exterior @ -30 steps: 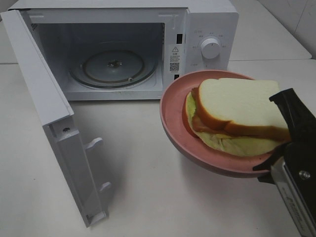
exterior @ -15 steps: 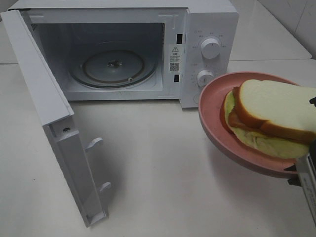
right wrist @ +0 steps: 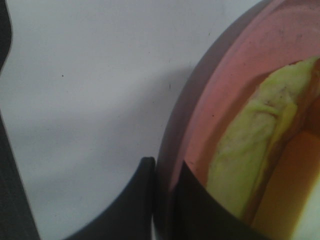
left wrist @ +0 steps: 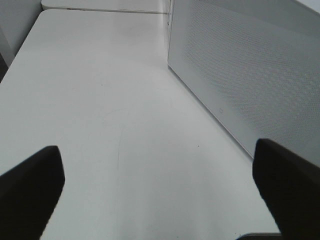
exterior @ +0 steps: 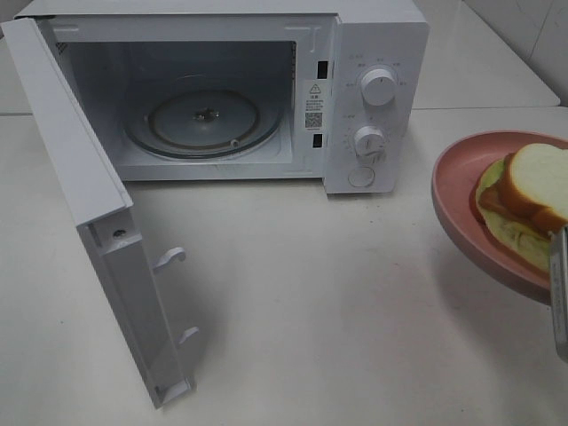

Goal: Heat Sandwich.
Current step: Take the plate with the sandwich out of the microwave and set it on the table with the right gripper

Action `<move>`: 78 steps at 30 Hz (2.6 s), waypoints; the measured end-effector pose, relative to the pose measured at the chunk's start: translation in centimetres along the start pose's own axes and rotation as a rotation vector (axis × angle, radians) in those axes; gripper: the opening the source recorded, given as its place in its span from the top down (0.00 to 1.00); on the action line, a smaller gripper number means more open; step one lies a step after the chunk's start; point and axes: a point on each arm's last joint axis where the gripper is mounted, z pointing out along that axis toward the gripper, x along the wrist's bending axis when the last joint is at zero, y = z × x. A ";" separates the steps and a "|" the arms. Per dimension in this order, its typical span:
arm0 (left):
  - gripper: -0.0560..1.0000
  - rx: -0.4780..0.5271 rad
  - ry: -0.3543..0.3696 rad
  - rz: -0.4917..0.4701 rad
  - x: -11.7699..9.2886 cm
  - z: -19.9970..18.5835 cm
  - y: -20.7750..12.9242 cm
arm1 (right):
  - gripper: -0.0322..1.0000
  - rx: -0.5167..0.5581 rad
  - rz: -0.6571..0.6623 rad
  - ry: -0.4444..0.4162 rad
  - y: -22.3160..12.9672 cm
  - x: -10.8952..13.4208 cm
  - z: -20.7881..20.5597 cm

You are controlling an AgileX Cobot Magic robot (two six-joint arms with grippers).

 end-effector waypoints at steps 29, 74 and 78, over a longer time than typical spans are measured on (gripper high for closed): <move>0.03 0.000 0.000 0.000 0.0 0.0 0.0 | 0.90 0.241 0.490 -0.076 -0.2 -1.1 2.6; 0.03 0.000 0.000 0.000 0.0 0.0 0.0 | 0.90 0.546 0.920 -0.167 -0.4 -6.4 11.4; 0.03 0.000 0.000 0.000 0.0 0.0 0.0 | 0.90 0.570 0.967 -0.181 -1.5 -6.8 12.0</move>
